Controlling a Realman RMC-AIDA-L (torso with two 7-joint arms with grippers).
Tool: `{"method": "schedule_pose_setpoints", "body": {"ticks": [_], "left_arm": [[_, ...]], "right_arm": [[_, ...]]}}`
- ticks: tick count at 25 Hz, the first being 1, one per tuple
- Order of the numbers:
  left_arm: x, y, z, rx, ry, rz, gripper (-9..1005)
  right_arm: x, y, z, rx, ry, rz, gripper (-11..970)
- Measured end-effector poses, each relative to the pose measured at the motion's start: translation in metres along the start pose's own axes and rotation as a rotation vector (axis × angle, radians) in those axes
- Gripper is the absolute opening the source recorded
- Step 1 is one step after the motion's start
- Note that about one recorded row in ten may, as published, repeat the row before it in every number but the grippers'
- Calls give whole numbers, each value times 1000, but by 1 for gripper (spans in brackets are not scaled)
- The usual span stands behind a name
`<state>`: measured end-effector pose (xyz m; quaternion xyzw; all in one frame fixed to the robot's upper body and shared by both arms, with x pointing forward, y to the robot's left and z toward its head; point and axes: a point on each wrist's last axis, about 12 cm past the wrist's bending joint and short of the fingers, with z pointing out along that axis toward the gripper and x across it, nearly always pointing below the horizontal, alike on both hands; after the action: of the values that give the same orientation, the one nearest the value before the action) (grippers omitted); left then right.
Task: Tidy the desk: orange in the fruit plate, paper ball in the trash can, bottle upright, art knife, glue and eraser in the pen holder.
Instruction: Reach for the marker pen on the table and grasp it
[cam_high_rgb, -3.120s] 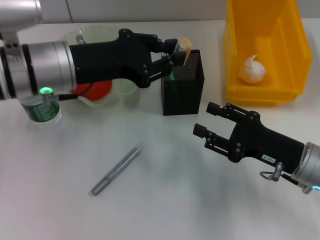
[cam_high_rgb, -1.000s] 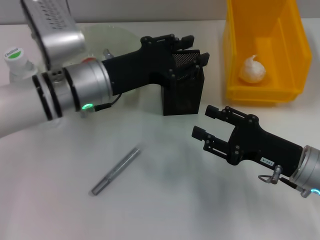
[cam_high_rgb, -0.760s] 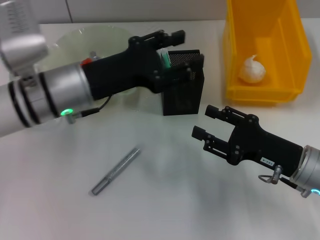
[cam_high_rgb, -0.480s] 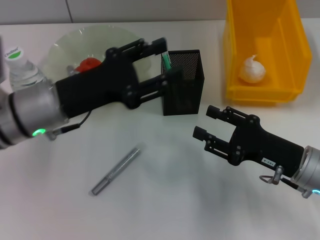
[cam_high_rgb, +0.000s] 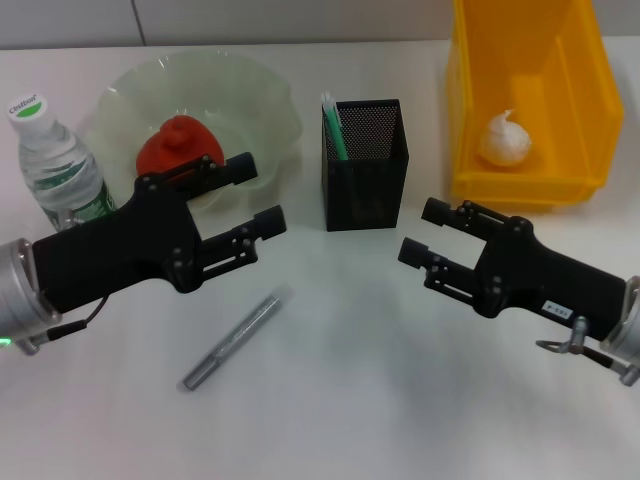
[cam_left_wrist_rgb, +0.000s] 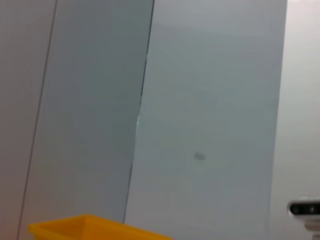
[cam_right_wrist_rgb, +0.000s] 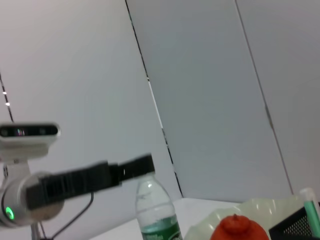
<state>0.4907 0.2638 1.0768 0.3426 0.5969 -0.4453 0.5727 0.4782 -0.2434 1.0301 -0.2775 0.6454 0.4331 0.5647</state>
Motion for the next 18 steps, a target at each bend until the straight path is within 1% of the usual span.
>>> {"method": "schedule_pose_setpoints", "body": {"ticks": [4,8,11,14,18], "left_arm": [[4,-2,-10,-26,6,-6,680],[4,-1,-23,-78,-5,-7,680],[4,1,-32,-122,-15,-9,680],[4,1,-34,-135,-17,-11,681],[7,0,-37,-150,-11,3,681]], "right_arm": [[-13,-4,-6,-56,28,-5,651],[-38,-11,-13,-151,150,11,651],[-69,-17,-12,-225,316,-5,652],[-100,-18,-8,-287,457,-44,652],[-143,-19,5,-336,600,-116,652]]}}
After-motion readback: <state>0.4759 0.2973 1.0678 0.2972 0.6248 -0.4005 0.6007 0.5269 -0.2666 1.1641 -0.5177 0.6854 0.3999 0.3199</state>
